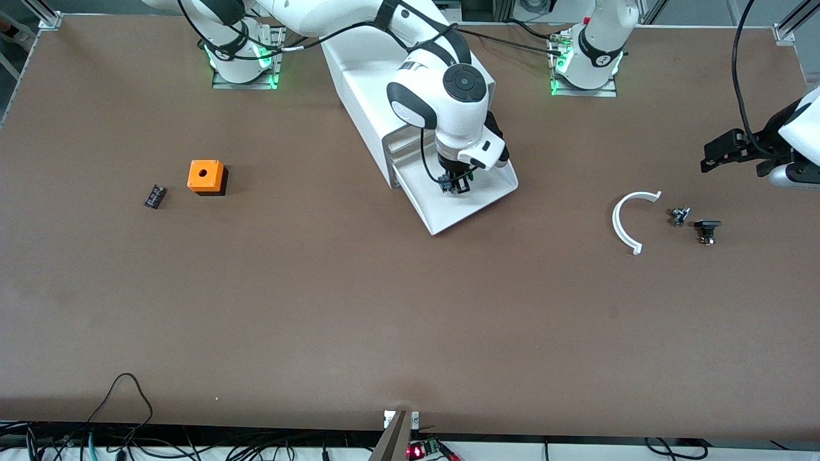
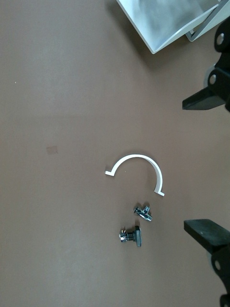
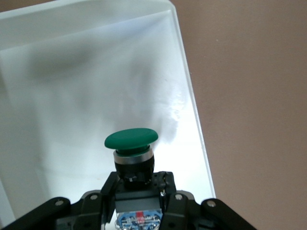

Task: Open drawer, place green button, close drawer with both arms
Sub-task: 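Lower the green button into the drawer and open the right gripper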

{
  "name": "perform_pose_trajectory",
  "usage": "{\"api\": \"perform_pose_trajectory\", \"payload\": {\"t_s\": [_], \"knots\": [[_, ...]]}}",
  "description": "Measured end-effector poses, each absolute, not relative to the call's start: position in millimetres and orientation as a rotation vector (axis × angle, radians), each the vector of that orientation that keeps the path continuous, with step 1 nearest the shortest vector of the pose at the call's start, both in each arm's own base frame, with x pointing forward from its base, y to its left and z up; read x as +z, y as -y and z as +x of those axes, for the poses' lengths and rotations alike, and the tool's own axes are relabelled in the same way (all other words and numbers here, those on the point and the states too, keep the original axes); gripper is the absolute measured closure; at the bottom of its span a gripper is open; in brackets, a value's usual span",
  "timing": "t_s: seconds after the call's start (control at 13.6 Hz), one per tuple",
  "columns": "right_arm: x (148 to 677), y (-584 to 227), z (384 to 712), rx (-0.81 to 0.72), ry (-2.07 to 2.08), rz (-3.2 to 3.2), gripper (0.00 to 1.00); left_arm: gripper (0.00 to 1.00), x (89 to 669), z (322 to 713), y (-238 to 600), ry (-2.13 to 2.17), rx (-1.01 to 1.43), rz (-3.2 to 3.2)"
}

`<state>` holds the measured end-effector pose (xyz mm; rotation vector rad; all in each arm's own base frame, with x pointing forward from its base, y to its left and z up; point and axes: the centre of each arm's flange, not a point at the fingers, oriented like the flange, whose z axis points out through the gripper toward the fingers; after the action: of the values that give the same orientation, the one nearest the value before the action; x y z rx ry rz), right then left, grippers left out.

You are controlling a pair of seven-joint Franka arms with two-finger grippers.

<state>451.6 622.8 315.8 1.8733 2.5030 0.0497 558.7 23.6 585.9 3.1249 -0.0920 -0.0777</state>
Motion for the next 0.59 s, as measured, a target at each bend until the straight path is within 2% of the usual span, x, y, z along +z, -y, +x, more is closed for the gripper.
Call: {"api": "perform_pose_trajectory", "payload": {"t_s": [0.59], "knots": [[283,-627,433,-0.037,-2.507,1.870,0.58,0.00,586,559,-23,0.095,-0.079,3.125]]}}
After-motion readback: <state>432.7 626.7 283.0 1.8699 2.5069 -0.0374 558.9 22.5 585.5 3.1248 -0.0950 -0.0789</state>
